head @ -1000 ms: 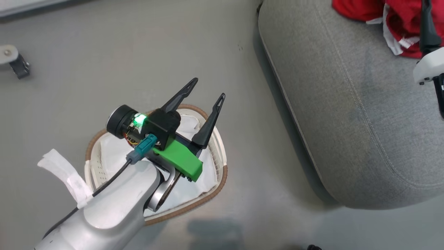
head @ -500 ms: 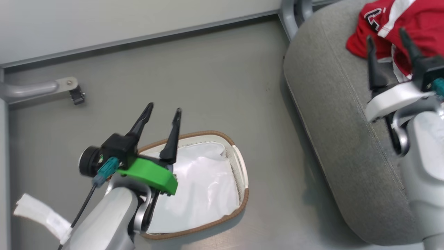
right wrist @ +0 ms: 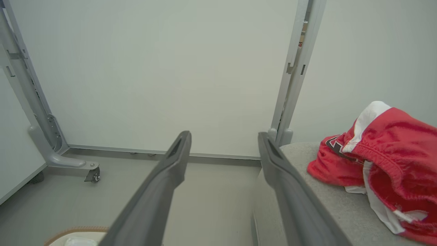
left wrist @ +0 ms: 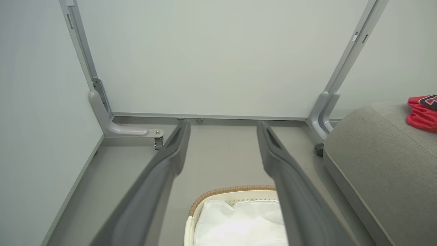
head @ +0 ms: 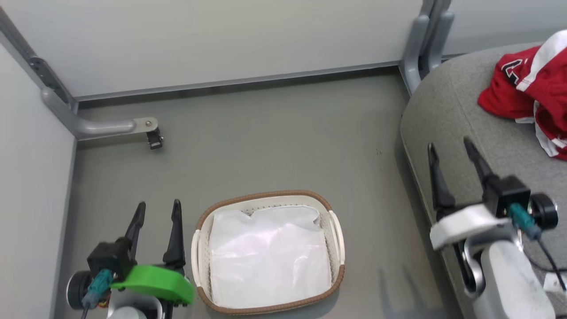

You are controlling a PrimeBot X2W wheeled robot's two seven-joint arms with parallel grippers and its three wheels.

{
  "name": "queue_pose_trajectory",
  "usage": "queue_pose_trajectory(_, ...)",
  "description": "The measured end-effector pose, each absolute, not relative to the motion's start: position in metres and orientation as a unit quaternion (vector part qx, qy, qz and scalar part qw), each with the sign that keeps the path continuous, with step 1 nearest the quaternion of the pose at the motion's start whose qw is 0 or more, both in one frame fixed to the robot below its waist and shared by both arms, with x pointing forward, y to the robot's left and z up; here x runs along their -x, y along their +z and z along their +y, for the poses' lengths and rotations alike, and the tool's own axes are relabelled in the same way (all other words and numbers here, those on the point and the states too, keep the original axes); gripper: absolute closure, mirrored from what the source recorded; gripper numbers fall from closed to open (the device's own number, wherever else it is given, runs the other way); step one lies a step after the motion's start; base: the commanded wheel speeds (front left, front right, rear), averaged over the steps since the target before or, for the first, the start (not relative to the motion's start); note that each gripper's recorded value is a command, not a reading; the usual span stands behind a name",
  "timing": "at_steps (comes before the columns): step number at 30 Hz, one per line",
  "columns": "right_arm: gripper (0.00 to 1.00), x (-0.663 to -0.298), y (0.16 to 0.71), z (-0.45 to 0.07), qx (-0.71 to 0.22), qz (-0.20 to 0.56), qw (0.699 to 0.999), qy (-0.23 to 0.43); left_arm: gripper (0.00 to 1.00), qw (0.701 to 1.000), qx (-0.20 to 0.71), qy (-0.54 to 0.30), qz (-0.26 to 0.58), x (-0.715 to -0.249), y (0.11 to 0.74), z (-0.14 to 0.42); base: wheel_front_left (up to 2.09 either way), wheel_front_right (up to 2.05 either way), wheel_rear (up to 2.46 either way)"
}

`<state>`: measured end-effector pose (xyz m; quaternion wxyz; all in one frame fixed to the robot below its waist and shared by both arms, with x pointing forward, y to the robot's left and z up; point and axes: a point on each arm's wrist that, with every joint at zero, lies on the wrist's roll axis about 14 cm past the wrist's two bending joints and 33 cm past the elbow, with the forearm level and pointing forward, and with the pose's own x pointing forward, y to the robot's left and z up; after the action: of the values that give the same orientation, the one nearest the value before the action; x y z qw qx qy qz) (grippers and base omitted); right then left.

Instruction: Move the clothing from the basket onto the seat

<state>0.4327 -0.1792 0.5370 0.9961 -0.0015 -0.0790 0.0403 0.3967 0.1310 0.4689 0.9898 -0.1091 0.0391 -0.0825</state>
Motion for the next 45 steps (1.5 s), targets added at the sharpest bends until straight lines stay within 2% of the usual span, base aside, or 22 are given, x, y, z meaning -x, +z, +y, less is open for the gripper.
queue_pose_trajectory(7, 0.0, -0.401, 0.507, -0.162, -0.048, -0.039, 0.996, 0.056, 0.0, 0.992, 0.109, -0.05, 0.047, -0.369, 0.46, 0.149, 0.0, 0.0, 0.0)
queue_pose_trajectory(15, 0.0, -0.387, 0.505, -0.16, -0.068, -0.036, 0.995, 0.057, 0.0, 0.993, 0.114, -0.016, 0.039, -0.354, 0.461, 0.164, 0.0, 0.0, 0.0)
queue_pose_trajectory(45, 0.0, -0.378, 0.496, -0.153, -0.084, -0.02, 0.994, 0.064, 0.0, 0.992, 0.118, -0.022, 0.044, -0.343, 0.453, 0.163, 0.0, 0.0, 0.0)
